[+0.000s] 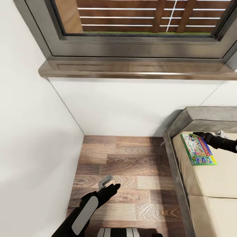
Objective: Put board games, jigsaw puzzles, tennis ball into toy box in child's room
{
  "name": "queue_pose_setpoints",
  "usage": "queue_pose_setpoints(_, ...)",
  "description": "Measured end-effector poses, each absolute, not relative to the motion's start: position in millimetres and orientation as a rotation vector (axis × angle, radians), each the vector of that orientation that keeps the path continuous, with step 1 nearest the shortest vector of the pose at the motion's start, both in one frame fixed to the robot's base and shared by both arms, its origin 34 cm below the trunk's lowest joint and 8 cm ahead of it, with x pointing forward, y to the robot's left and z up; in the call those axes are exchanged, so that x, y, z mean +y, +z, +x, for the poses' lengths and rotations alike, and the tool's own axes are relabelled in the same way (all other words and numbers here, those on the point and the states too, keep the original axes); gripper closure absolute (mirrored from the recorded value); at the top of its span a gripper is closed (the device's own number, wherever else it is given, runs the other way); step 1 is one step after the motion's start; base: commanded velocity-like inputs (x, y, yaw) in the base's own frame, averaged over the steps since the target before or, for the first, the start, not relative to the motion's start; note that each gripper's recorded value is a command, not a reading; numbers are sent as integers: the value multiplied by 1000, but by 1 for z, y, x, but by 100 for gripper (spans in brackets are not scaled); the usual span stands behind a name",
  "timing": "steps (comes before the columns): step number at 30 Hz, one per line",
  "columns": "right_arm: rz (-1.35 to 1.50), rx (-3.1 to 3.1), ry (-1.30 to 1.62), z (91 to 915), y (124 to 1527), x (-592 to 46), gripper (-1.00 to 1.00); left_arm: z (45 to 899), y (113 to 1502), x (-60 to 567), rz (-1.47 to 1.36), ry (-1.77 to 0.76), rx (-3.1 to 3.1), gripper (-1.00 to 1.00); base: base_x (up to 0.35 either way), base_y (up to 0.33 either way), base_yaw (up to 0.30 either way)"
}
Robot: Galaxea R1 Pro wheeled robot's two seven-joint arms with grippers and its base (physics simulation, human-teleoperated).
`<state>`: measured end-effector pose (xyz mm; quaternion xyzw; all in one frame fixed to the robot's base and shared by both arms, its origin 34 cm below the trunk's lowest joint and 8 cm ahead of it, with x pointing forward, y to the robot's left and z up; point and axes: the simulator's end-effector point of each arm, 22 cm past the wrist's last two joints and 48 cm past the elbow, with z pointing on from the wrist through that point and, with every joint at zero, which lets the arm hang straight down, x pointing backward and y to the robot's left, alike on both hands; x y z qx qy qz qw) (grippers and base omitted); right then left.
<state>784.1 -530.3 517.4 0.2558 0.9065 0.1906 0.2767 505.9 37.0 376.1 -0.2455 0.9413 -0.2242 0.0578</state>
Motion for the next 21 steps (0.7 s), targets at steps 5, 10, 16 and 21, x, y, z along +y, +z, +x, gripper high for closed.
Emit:
queue_pose_setpoints(5, 689, 2433, 517, 784, 517, -530, -100, 506, 376, 37, -740, -677, 2854, -100, 0, 0, 13)
queue_pose_setpoints(10, 691, 2433, 519, 783, 517, -530, -100, 505, 375, 38, -739, -674, 2855, -100, 0, 0, 6)
queue_pose_setpoints(16, 693, 2433, 521, 783, 517, -530, -100, 505, 375, 38, -739, -672, 2855, -100, 0, 0, 2)
queue_pose_setpoints(21, 693, 2433, 521, 783, 517, -530, -100, 505, 375, 38, -739, -671, 2855, -100, 0, 0, 1)
